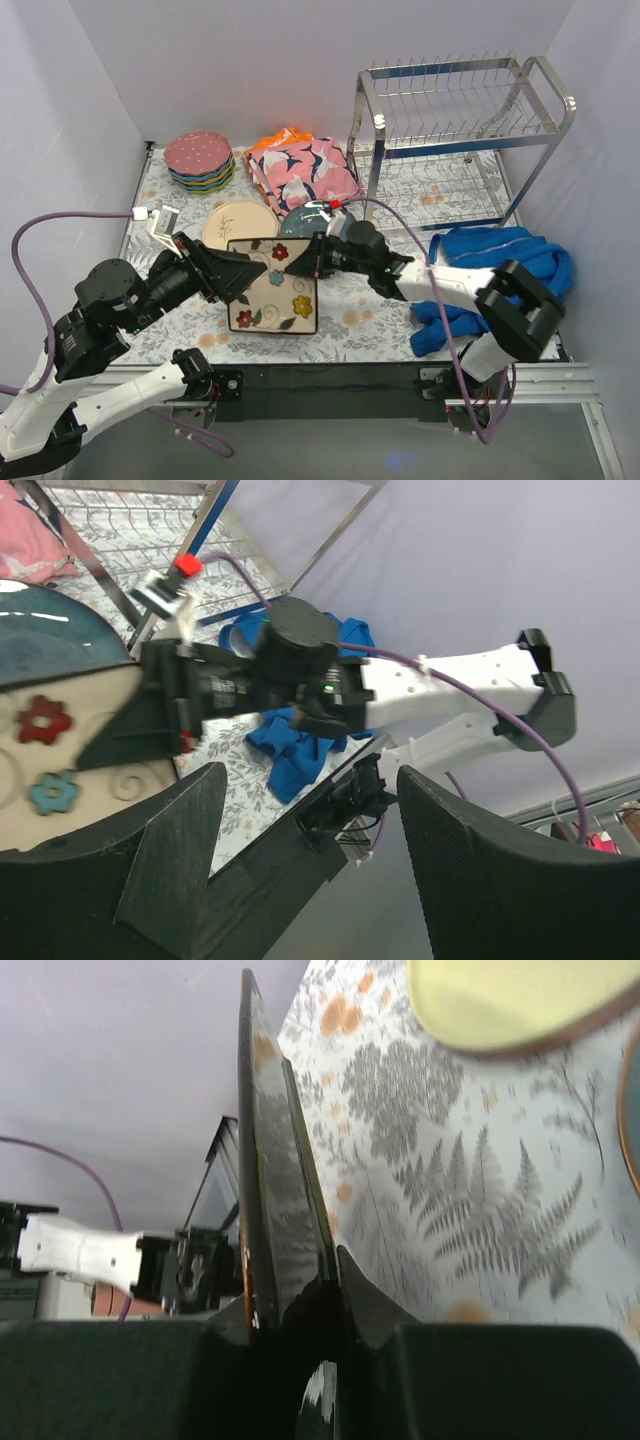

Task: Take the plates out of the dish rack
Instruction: Place the plate at the center of the board.

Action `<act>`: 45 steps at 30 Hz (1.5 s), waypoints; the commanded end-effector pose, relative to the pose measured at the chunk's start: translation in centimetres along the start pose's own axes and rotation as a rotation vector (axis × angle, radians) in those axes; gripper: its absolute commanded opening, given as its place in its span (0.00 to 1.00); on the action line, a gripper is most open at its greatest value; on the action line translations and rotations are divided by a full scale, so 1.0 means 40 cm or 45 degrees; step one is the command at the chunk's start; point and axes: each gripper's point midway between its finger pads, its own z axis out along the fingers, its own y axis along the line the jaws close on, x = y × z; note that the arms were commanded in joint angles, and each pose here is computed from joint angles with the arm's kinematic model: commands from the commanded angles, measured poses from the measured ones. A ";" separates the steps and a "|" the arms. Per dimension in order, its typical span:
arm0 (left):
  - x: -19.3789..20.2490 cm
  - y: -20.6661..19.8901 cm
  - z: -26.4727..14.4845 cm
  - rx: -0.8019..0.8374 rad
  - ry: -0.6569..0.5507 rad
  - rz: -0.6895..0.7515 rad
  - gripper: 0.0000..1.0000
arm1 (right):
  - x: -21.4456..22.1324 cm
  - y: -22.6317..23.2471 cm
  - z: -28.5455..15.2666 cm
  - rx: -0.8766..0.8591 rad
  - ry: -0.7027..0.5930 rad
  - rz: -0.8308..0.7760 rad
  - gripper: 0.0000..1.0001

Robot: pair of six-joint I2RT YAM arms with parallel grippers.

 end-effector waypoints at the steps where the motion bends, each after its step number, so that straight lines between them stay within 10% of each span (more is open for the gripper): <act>1: -0.044 -0.039 -0.057 0.077 -0.069 0.000 0.67 | -0.200 0.241 0.094 -0.407 -0.233 -0.137 0.01; 19: -0.073 -0.026 -0.157 0.106 -0.206 -0.073 0.66 | -0.138 0.328 0.604 -0.557 -0.217 0.062 0.01; 38: -0.109 -0.009 -0.169 0.026 -0.261 -0.042 0.68 | 0.021 0.240 0.743 -0.462 -0.128 0.267 0.01; 45: -0.113 -0.007 -0.166 0.018 -0.270 -0.046 0.69 | 0.071 0.201 0.743 -0.415 -0.042 0.235 0.33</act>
